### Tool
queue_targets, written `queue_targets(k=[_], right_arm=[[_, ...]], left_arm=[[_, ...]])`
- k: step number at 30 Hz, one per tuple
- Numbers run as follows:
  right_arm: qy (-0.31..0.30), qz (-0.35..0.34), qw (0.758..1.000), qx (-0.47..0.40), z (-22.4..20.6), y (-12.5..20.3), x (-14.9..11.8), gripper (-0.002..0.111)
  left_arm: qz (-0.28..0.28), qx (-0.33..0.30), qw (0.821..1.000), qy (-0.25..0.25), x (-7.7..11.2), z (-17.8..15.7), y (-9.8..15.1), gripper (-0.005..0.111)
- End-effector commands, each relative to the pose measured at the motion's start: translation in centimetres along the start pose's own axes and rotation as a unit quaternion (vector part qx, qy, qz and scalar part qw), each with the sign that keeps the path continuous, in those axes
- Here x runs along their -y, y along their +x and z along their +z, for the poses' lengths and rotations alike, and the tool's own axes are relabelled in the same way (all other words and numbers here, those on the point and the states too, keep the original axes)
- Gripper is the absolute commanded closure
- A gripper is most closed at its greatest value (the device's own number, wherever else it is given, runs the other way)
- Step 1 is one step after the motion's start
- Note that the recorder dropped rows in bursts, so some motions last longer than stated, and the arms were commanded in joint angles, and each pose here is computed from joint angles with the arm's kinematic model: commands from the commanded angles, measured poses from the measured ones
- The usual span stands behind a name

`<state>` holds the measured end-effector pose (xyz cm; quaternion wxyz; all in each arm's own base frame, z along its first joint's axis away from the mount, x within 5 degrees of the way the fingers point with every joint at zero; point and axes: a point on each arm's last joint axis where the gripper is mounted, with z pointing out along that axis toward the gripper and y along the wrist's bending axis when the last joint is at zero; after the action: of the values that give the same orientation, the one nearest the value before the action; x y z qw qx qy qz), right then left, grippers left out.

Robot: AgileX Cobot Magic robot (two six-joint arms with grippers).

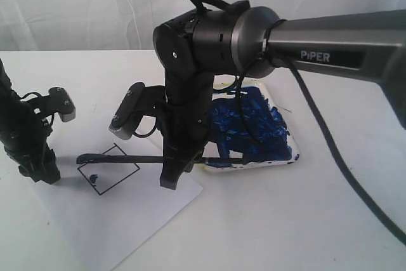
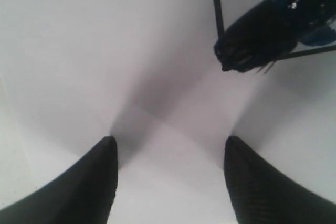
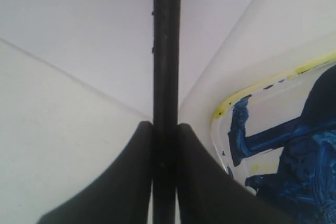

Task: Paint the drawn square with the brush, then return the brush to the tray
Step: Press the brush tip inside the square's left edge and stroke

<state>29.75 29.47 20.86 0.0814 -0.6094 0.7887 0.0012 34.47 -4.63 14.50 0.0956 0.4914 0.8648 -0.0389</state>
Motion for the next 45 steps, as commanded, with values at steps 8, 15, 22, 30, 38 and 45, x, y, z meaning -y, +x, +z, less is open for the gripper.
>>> queue_targets(k=[8, 15, 22, 30, 38, 45], right_arm=[[-0.017, 0.003, 1.000, -0.025, 1.3, 0.1, -0.2, 0.108], [-0.024, 0.002, 0.999, -0.038, 1.4, 0.3, -0.3, 0.108], [-0.033, 0.002, 0.998, -0.057, 1.4, 0.6, -0.5, 0.108], [-0.036, 0.001, 0.996, -0.081, 1.3, 1.1, -0.5, 0.108], [-0.026, 0.006, 0.996, -0.086, 1.3, 1.2, -0.4, 0.108], [-0.025, 0.006, 0.996, -0.086, 1.3, 1.2, -0.4, 0.108]], left_arm=[[-0.006, -0.021, 0.999, 0.030, 0.5, 1.4, 0.7, 0.043], [-0.006, -0.021, 0.999, 0.030, 0.5, 1.4, 0.7, 0.043], [-0.006, -0.021, 0.999, 0.030, 0.5, 1.4, 0.7, 0.043], [-0.006, -0.021, 0.999, 0.029, 0.5, 1.4, 0.7, 0.043], [-0.006, -0.021, 0.999, 0.029, 0.5, 1.4, 0.7, 0.043], [-0.006, -0.021, 0.999, 0.029, 0.5, 1.4, 0.7, 0.043]])
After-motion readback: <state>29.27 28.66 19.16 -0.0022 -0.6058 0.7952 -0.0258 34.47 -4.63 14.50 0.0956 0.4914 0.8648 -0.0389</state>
